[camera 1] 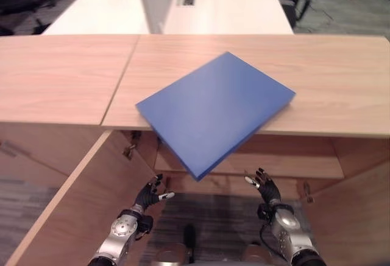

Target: Put the empty folder in the office cabinet

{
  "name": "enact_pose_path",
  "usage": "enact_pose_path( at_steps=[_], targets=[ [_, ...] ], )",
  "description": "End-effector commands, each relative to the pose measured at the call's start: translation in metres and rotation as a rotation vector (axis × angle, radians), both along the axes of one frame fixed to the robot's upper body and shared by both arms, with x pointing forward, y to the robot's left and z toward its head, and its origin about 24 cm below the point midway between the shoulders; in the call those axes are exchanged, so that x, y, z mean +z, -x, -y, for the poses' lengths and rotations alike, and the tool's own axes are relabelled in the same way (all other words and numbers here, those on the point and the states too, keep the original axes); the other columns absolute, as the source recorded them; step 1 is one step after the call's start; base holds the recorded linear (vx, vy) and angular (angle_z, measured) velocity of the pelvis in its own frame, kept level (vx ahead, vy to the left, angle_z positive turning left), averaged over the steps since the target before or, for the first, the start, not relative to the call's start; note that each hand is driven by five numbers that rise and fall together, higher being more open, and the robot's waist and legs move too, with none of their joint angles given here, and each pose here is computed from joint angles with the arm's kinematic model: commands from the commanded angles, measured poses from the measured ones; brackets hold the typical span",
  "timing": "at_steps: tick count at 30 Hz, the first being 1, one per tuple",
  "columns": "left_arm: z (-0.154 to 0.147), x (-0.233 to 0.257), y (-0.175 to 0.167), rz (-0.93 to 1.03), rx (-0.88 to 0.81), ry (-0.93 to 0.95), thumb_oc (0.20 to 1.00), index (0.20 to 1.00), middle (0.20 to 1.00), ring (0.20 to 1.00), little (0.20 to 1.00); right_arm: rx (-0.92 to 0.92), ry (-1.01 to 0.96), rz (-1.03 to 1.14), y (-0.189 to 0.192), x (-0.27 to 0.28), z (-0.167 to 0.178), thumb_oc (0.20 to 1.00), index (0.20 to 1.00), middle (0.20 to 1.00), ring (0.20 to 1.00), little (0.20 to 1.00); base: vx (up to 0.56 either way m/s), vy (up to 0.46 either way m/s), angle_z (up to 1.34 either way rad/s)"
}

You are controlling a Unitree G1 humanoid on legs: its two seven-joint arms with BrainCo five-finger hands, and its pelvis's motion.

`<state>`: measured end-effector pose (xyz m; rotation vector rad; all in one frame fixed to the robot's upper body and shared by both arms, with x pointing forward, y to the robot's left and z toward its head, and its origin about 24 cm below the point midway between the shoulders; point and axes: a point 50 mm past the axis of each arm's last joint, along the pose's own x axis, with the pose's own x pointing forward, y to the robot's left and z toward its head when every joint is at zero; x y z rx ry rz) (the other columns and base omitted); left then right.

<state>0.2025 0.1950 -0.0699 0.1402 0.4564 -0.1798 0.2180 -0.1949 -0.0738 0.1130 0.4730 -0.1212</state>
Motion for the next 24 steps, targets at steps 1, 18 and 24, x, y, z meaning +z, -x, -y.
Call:
enact_pose_path(
  at_steps=[1,18,24],
  targets=[
    [0.0019,0.0239,-0.0146,0.134,-0.019,0.026,1.0,1.0,1.0,1.0,1.0,0.034,-0.004,0.136,-0.019,0.024,-0.0031,1.0,1.0,1.0,1.0,1.0,0.04,0.157,-0.1],
    [-0.0028,0.0266,-0.0164,0.15,0.014,0.017,1.0,1.0,1.0,1.0,1.0,0.038,-0.016,0.129,-0.0144,0.0213,-0.0045,1.0,1.0,1.0,1.0,1.0,-0.03,-0.055,-0.07],
    [-0.0062,0.0234,-0.0126,0.139,0.063,0.036,1.0,1.0,1.0,1.0,1.0,0.078,0.004,0.14,-0.0158,0.0247,-0.0054,1.0,1.0,1.0,1.0,1.0,0.0,-0.222,-0.21]
  ],
)
